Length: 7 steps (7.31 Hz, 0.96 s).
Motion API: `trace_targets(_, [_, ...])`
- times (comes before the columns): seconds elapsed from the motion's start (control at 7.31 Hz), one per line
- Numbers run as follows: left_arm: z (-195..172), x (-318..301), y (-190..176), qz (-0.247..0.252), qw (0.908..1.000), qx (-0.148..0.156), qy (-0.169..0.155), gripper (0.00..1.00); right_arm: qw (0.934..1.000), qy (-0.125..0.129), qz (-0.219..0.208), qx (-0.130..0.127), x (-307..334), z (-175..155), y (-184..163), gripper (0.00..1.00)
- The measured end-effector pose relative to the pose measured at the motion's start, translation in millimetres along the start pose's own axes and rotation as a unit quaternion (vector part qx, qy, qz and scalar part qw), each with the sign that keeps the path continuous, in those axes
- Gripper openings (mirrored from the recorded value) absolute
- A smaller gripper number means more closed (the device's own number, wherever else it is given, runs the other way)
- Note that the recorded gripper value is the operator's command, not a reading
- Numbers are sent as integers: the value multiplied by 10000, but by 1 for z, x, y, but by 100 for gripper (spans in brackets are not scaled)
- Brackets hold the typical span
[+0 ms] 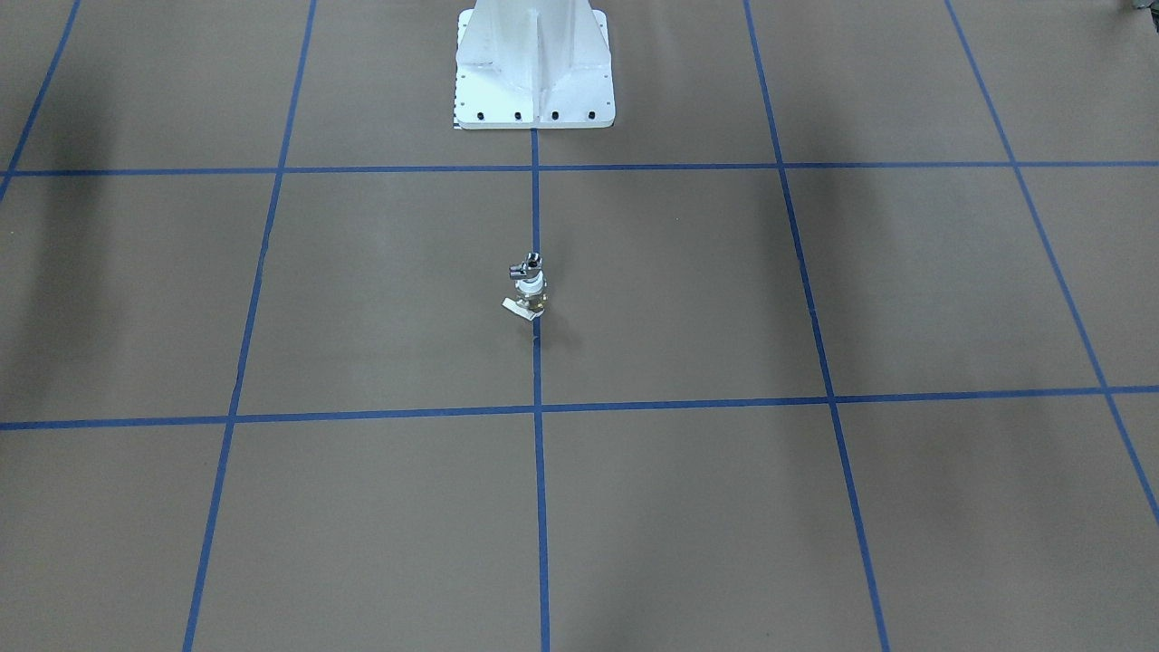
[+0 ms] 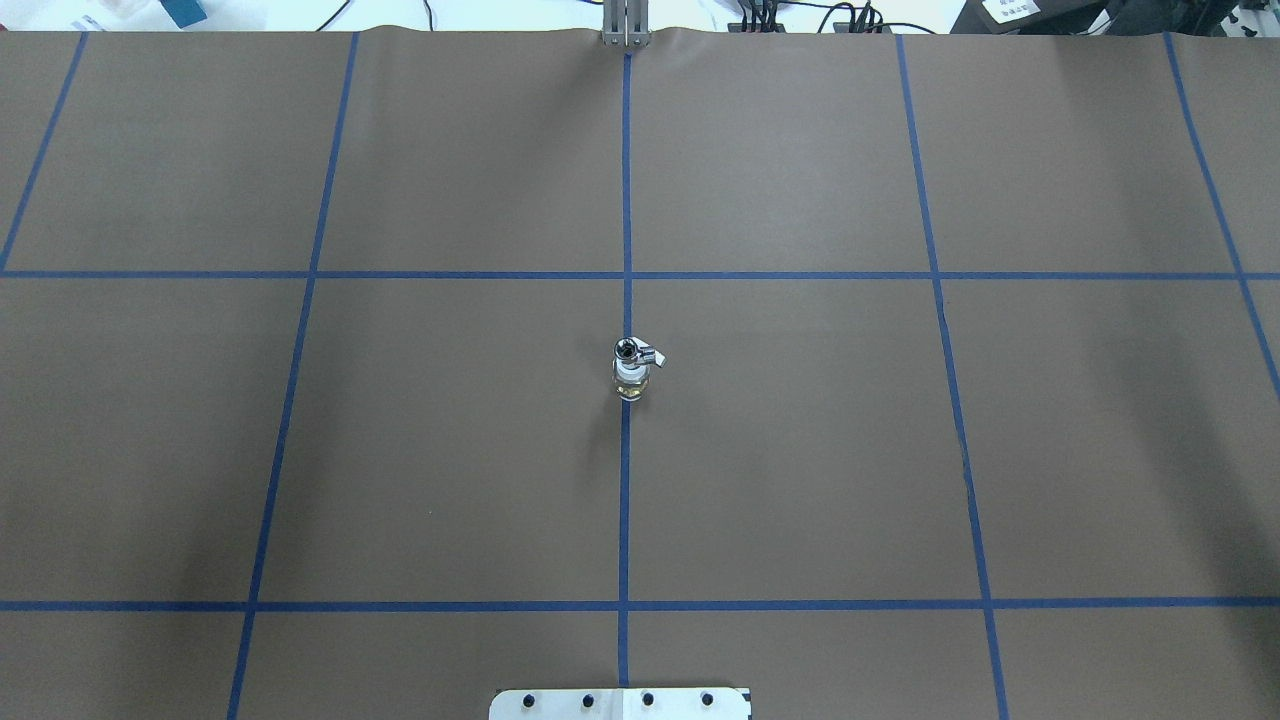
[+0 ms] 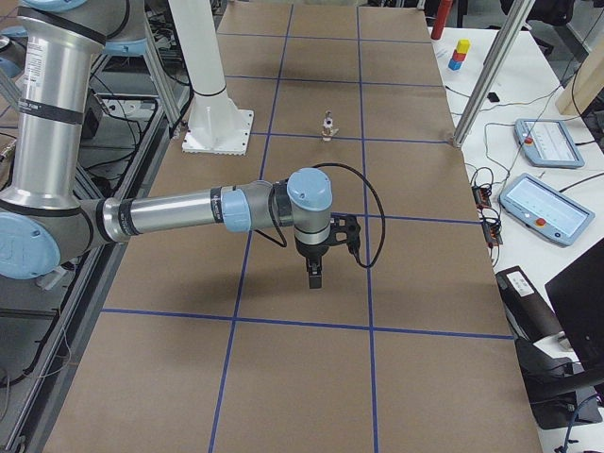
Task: Assemble PPR valve and pipe with both arms
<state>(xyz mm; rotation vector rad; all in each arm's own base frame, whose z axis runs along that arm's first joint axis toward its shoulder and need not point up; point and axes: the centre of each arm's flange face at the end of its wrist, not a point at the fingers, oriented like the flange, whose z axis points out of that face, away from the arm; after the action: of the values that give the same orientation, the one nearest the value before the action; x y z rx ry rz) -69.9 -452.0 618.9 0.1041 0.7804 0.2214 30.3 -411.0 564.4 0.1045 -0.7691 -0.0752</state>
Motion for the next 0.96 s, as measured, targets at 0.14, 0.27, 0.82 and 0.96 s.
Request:
trace_targets(0.14, [1,0,1,-17,10000,-4,4,100,10000,27,-10,0,1,0,1,99])
trace_targets(0.27, [1,-1,1,-29,10000,-6,5,100,10000,43,-10,-3,3,1,0,100])
trace_targets(0.82, [3,-3,4,-42,10000,-32,17,100,10000,28,-40,10,1,0,-4,100])
trace_targets(0.96, [6,-5,8,-75,9999,-52,57,100,10000,16,-68,-28,-2,3,-4,99])
